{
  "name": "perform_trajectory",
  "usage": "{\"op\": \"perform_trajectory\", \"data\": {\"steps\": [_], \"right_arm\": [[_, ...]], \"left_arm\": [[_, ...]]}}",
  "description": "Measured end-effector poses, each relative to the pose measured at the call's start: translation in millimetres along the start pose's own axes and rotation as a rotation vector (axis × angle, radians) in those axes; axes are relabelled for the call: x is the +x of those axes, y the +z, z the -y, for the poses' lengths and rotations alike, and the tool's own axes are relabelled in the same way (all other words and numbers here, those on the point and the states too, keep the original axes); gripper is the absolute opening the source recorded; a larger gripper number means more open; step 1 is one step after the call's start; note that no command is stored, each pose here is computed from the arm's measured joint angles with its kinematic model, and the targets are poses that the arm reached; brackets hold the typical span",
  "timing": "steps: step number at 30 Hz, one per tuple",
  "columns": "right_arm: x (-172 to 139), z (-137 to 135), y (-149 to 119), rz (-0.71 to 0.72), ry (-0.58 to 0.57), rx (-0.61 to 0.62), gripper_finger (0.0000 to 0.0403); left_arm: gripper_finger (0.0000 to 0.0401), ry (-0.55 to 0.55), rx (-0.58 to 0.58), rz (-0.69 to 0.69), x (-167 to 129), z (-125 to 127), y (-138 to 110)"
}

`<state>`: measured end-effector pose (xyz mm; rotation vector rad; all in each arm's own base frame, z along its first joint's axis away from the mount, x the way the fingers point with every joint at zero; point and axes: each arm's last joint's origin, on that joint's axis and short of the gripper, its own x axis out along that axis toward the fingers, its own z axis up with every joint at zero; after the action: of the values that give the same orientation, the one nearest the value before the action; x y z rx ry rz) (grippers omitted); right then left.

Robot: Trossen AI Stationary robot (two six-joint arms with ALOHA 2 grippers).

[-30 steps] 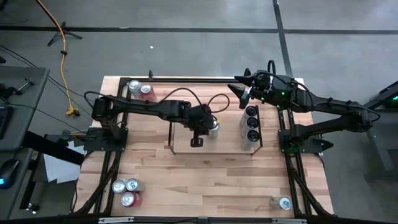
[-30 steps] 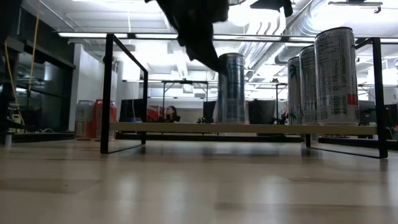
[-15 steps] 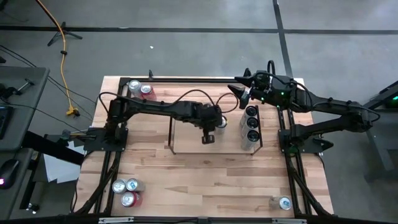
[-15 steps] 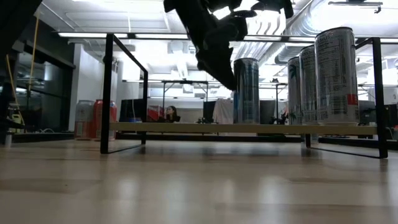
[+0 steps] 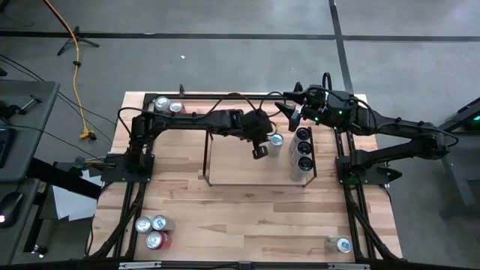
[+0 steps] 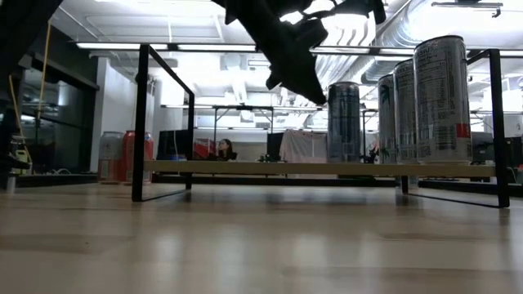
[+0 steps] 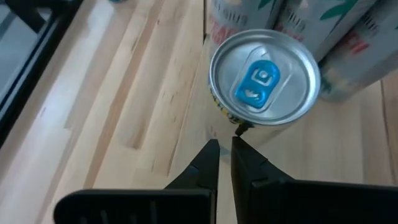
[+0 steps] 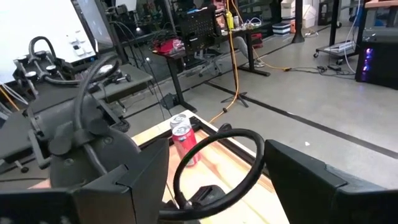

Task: Place canned beverage on shelf
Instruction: Put the blue soda can on the shelf

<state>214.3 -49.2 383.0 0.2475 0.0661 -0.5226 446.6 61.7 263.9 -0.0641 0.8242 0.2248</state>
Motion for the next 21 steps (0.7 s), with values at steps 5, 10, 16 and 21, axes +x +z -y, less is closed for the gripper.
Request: {"op": "perform_trajectory", "data": {"steps": [5, 10, 16, 21], "right_arm": [[0, 0, 0, -0.001, 0.001, -0.002, 0.0250], [0, 0, 0, 0.002, -0.007, -0.002, 0.0250], [0, 0, 0, 0.002, -0.008, -0.002, 0.0250], [0, 0, 0, 0.005, -0.007, -0.001, 0.0250]], "left_arm": [[0.0000, 0.018, -0.004, 0.023, 0, 0, 2], [0.0000, 0.004, -0.009, -0.023, -2, 1, -2], [0.0000, -0.019, -0.002, -0.011, 2, 14, -7], [0.0000, -0.030, -0.029, 0.063, 13, 20, -14]]}}
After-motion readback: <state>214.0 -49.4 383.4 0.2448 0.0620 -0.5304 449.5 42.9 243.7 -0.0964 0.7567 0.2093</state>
